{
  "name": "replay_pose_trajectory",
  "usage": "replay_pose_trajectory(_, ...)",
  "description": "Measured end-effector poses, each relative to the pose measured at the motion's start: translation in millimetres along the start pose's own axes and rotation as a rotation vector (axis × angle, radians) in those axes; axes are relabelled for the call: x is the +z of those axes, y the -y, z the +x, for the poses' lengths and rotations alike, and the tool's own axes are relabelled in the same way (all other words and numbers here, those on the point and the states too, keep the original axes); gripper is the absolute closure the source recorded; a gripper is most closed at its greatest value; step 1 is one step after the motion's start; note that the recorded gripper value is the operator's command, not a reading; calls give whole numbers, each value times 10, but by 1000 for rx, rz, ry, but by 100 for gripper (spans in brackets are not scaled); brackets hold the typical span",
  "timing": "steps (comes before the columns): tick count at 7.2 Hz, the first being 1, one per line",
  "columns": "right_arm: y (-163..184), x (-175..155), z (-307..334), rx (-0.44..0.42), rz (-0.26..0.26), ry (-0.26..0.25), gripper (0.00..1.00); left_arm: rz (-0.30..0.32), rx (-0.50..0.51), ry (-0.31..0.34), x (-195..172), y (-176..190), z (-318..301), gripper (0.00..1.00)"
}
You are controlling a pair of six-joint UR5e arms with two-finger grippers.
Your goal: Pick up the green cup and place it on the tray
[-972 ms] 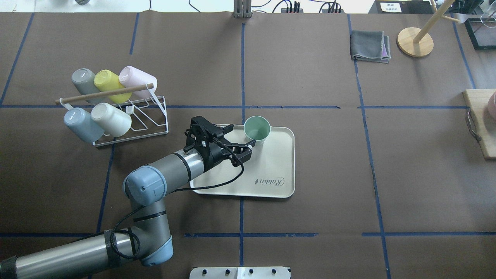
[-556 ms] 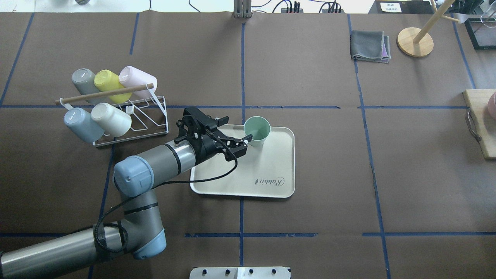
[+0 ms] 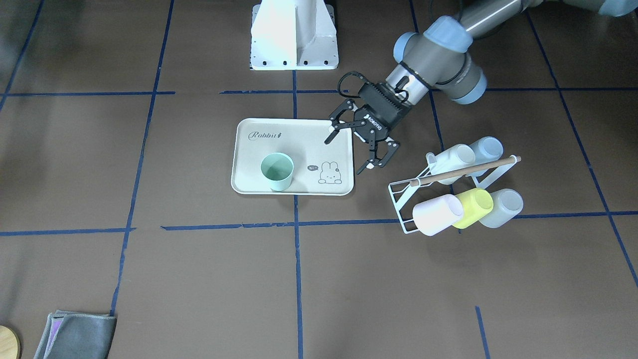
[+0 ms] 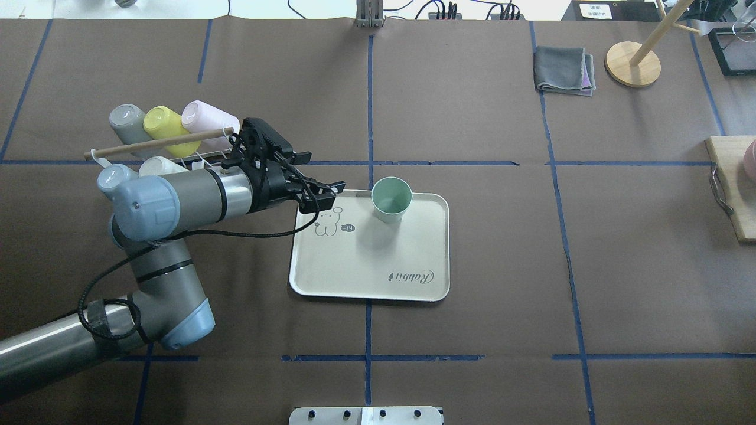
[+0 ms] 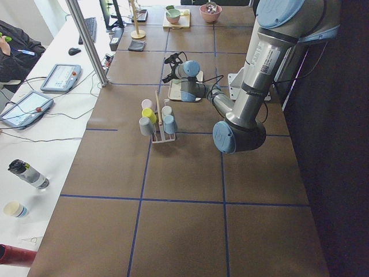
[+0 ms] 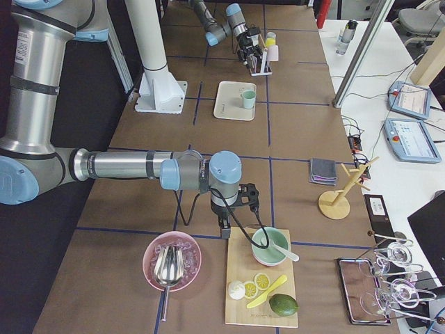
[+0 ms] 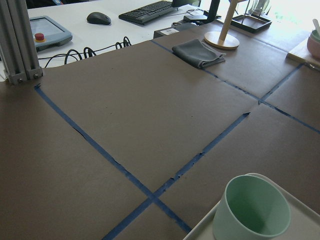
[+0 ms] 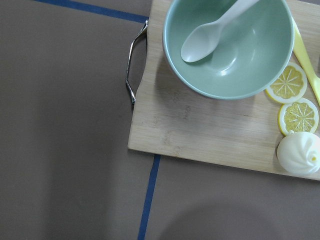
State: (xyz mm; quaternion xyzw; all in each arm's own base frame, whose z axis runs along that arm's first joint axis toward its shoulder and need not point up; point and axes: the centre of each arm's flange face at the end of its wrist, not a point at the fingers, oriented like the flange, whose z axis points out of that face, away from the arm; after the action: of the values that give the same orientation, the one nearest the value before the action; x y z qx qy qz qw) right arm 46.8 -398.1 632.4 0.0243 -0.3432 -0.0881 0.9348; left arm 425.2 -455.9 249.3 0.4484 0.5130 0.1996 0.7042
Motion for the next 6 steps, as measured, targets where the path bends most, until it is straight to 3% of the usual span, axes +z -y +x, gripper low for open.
replay_pose_trajectory(3,13,-2,1,-1,1,-1,0,-211,113,31,-825,560,-614,0)
replay_pose_trajectory(6,19,-5,-1,-2,2,-1,0,-419,239,101,-1602,460,-1680,0)
